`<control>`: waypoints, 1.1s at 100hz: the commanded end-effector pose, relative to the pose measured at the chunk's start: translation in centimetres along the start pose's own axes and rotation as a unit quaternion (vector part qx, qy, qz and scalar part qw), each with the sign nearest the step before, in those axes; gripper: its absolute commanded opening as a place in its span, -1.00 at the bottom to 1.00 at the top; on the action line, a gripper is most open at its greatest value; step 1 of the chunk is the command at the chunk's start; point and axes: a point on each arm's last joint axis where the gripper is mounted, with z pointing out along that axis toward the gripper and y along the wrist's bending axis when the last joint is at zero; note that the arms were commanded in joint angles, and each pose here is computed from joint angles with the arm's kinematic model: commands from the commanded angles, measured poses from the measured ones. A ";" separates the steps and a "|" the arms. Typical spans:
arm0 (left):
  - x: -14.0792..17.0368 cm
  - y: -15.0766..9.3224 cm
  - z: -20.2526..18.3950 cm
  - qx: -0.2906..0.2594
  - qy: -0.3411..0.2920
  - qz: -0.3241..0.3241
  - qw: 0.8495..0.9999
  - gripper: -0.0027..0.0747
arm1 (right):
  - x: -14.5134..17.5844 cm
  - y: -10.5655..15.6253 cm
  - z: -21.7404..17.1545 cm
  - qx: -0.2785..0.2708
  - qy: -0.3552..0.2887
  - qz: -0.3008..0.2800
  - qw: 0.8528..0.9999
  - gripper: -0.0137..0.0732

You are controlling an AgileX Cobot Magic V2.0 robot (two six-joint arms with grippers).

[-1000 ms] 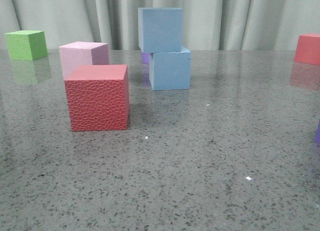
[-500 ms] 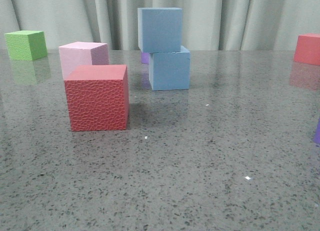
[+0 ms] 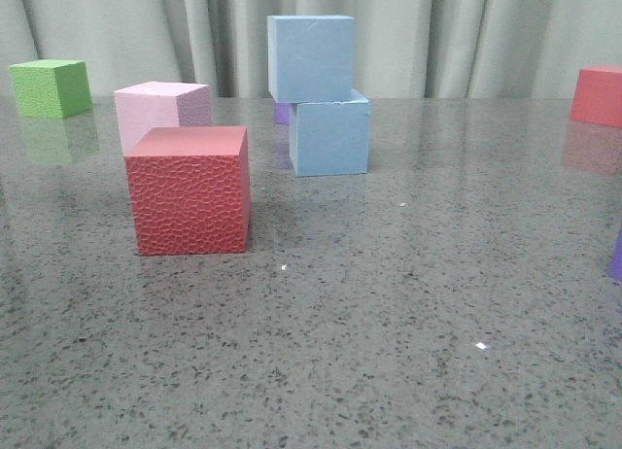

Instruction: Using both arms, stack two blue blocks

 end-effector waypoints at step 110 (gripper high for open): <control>16.0 9.8 -4.3 0.170 -0.148 0.028 0.974 -0.98 | 1.5 -0.9 -2.3 -0.002 -0.137 -0.023 0.990 -0.84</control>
